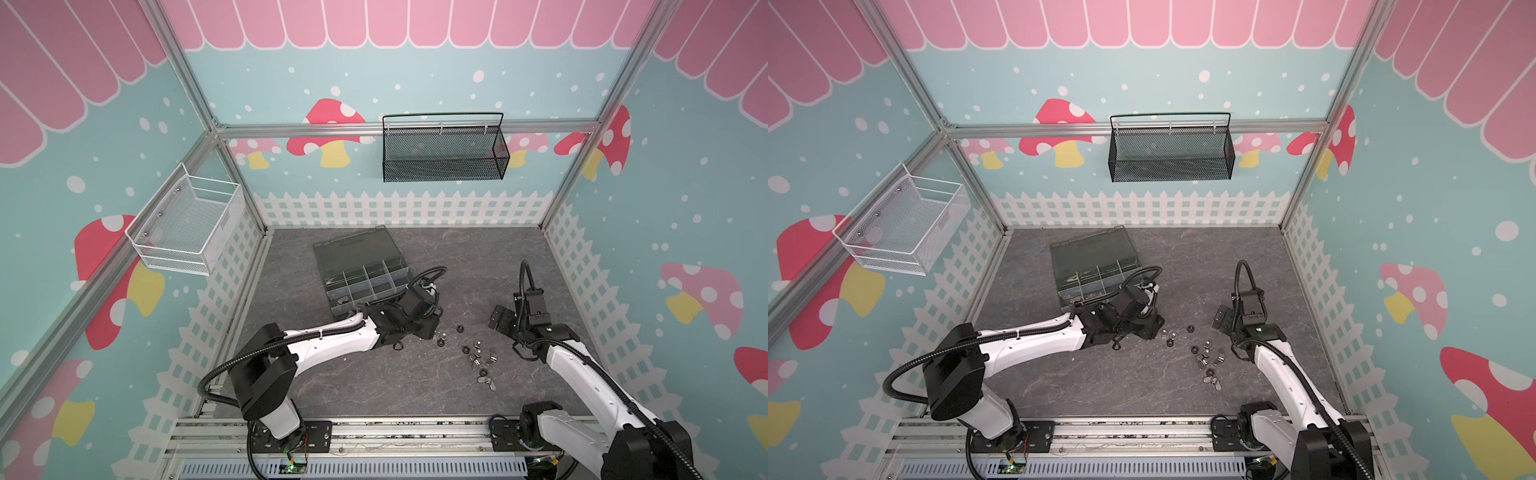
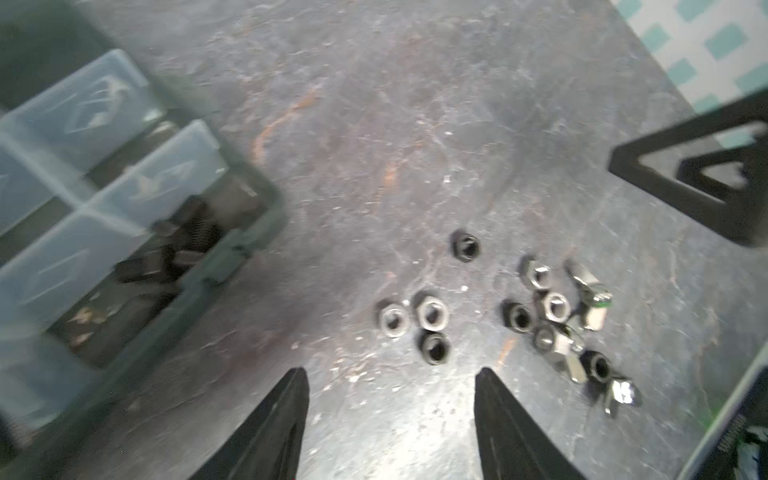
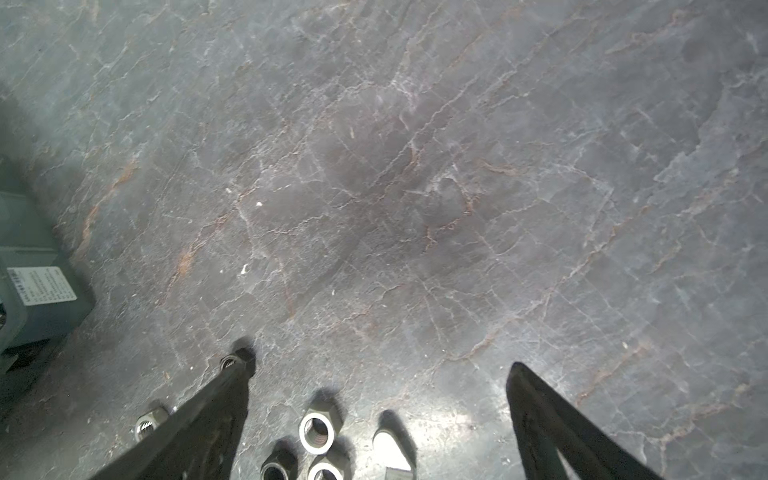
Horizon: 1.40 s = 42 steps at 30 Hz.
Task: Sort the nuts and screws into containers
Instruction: 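Reach the left gripper to the wing nuts near the right arm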
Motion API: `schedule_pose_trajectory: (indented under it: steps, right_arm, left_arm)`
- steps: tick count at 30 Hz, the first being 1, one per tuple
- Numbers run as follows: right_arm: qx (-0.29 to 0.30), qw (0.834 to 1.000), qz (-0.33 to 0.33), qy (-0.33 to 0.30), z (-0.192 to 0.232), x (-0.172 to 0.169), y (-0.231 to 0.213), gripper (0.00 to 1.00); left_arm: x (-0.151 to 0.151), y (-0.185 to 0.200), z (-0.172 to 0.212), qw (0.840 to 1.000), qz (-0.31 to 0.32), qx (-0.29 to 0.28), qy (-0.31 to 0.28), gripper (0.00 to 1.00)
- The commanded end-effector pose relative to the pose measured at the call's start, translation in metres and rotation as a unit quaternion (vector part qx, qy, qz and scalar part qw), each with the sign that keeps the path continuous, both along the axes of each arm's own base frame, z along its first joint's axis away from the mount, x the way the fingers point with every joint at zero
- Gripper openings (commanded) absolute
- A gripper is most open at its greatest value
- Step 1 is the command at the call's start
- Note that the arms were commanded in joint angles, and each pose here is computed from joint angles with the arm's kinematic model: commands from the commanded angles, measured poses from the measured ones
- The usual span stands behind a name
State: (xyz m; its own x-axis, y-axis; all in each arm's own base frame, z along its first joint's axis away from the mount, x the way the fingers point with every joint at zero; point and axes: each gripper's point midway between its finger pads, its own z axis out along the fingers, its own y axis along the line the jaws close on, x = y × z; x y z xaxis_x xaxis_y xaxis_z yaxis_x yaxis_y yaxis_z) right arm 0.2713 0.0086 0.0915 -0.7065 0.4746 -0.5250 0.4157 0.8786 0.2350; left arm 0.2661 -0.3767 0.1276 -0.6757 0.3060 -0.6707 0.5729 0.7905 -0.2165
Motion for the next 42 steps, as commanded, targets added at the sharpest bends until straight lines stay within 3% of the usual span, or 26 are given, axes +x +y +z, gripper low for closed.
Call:
schedule_pose_trajectory:
  steps: [1,6,10,15,22,38,42]
  right_arm:
    - [0.035,0.999,-0.009,-0.003,-0.005,-0.001,-0.006,0.98]
    - [0.075,0.997,-0.022,-0.013,-0.006,0.004,-0.017,0.98]
    - [0.076,0.996,-0.033,-0.018,-0.005,0.003,-0.026,0.98]
    - [0.081,0.996,-0.035,-0.024,-0.004,0.0,-0.028,0.98]
    - [0.076,0.996,-0.038,-0.029,-0.002,-0.001,-0.031,0.98]
    - [0.074,0.995,-0.059,-0.033,0.001,-0.002,-0.056,0.98]
    - [0.074,0.995,-0.055,-0.034,0.0,-0.002,-0.056,0.98]
  left_arm:
    - [-0.03,-0.054,0.001,0.994,-0.104,-0.014,-0.036,0.64]
    - [-0.081,-0.107,-0.007,0.957,-0.264,-0.003,-0.116,0.64]
    - [-0.11,-0.129,-0.016,0.923,-0.354,-0.014,-0.149,0.64]
    - [-0.125,-0.14,-0.033,0.892,-0.419,-0.006,-0.171,0.62]
    - [-0.128,-0.144,-0.064,0.851,-0.488,0.052,-0.185,0.62]
    - [-0.126,-0.152,-0.105,0.803,-0.554,0.121,-0.184,0.51]
    - [-0.13,-0.152,-0.112,0.798,-0.564,0.124,-0.172,0.5]
